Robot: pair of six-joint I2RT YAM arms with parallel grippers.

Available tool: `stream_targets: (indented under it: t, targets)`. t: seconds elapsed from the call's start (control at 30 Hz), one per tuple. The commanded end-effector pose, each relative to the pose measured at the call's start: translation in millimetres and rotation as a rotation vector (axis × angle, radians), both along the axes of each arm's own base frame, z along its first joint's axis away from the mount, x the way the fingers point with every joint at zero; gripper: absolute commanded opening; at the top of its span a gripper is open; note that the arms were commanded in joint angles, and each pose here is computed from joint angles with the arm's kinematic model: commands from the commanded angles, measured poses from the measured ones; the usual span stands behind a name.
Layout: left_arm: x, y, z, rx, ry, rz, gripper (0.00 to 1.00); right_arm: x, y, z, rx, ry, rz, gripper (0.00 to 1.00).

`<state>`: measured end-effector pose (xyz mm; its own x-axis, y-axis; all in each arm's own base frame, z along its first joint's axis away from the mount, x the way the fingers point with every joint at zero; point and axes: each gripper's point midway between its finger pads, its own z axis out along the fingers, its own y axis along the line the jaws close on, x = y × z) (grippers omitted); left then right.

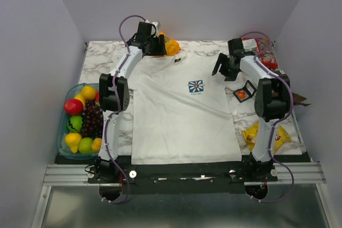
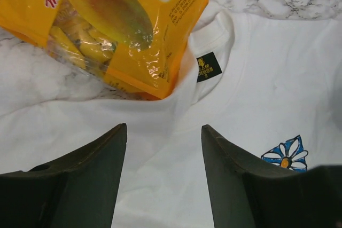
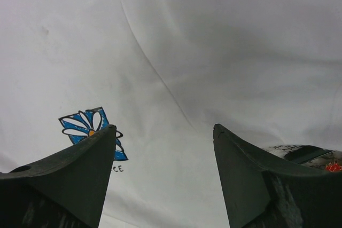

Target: Pin the brooch onto the clothing

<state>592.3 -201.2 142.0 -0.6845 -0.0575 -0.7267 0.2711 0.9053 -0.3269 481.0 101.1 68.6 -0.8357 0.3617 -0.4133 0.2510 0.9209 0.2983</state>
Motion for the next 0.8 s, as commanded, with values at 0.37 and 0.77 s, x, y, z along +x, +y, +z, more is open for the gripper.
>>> stream_targets:
  t: [0.37,0.77]
  targets:
    - [-15,-22,-89,-0.147,0.243,0.048,0.53,-4,11,1,0.074,-0.011,-0.037,0.8]
    - [36,-2,-92,-0.282,0.205,0.262,0.52,-12,-8,-19,0.009,0.052,-0.145,0.8]
